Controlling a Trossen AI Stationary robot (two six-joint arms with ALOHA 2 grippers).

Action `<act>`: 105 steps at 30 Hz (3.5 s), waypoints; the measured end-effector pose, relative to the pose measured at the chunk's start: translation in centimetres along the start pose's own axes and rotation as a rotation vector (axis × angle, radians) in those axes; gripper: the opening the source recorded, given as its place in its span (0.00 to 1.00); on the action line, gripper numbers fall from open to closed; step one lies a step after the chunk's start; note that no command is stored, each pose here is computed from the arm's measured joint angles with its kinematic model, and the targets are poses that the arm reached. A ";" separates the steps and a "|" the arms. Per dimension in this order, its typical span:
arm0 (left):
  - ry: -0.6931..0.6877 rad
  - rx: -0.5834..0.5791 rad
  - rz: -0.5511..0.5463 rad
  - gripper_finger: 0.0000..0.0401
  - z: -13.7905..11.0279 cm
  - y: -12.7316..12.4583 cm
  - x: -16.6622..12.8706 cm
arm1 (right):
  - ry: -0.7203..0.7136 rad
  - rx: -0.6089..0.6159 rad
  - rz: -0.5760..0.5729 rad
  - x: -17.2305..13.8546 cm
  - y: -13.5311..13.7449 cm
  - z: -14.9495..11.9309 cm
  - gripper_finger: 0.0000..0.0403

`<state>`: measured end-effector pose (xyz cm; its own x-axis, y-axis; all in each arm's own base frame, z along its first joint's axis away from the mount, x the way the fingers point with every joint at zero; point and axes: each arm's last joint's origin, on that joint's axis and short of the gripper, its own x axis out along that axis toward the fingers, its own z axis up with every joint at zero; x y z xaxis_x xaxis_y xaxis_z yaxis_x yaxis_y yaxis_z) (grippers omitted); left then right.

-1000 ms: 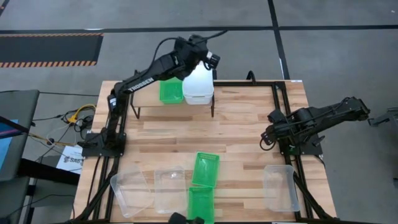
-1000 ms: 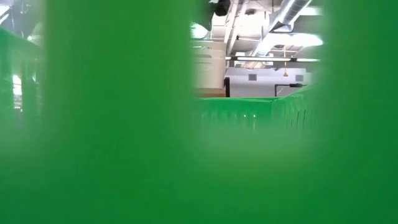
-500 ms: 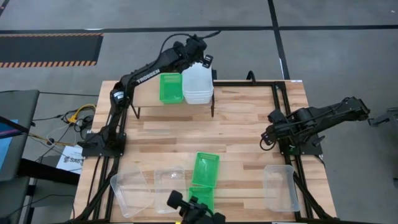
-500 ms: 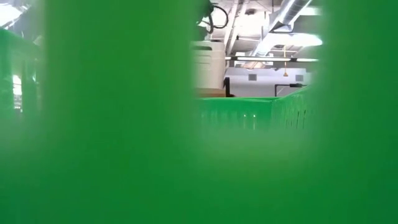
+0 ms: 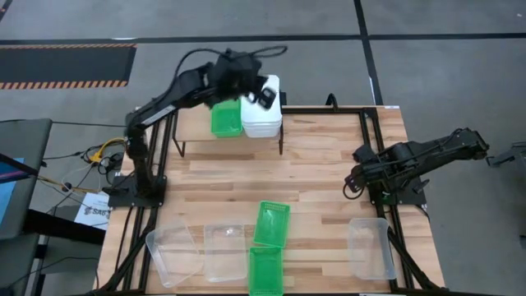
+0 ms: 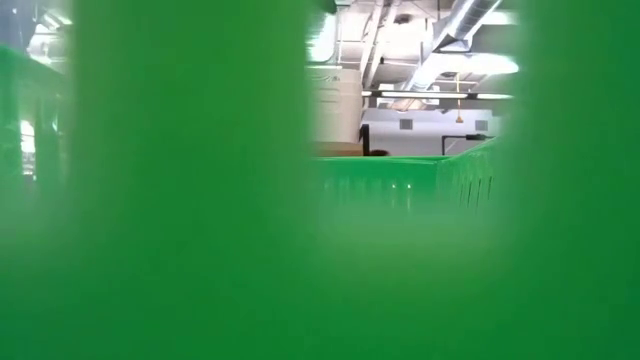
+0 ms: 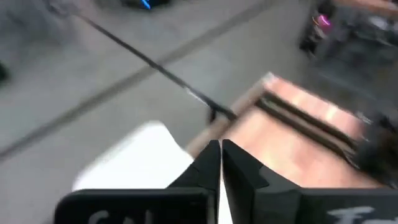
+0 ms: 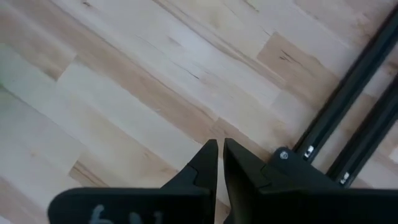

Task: Stack baskets on shelf by color
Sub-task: Stack the top green bin on top of the green bin on the shelf

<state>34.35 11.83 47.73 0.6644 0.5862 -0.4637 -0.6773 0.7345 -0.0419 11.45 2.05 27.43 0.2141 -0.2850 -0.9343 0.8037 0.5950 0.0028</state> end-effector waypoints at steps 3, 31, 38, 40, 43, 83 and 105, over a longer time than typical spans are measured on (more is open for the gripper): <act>0.111 -0.013 -0.068 0.08 -1.7 -2.3 -2.5 | -0.005 -0.023 0.013 0.0 0.1 0.0 0.13; 0.654 -0.426 0.181 0.49 -24.3 -14.9 -9.9 | -0.019 -0.083 0.042 0.0 0.4 0.2 0.13; 0.582 -0.420 -0.059 0.48 -22.2 -15.6 -3.6 | -0.020 -0.082 0.043 0.0 0.4 0.2 0.13; 0.618 -0.399 -0.049 0.48 -22.4 -15.2 -1.5 | -0.020 -0.082 0.044 0.0 0.5 0.2 0.13; 0.689 -0.398 0.003 0.48 -23.0 -14.6 1.0 | -0.020 -0.082 0.044 0.0 0.4 0.2 0.13; 0.966 -0.401 0.057 0.15 -31.3 -18.7 5.5 | -0.011 -0.143 0.039 0.0 0.4 0.1 0.13; 0.761 -0.468 -0.233 0.00 -14.7 -12.7 0.1 | -0.020 -0.145 0.034 0.0 0.3 0.1 0.13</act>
<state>38.39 -2.51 35.17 0.5260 -0.0637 -0.8481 -0.7211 0.4953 -0.4844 11.81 2.15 27.50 0.2518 -0.2766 -0.9274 0.7078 0.7062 -0.0184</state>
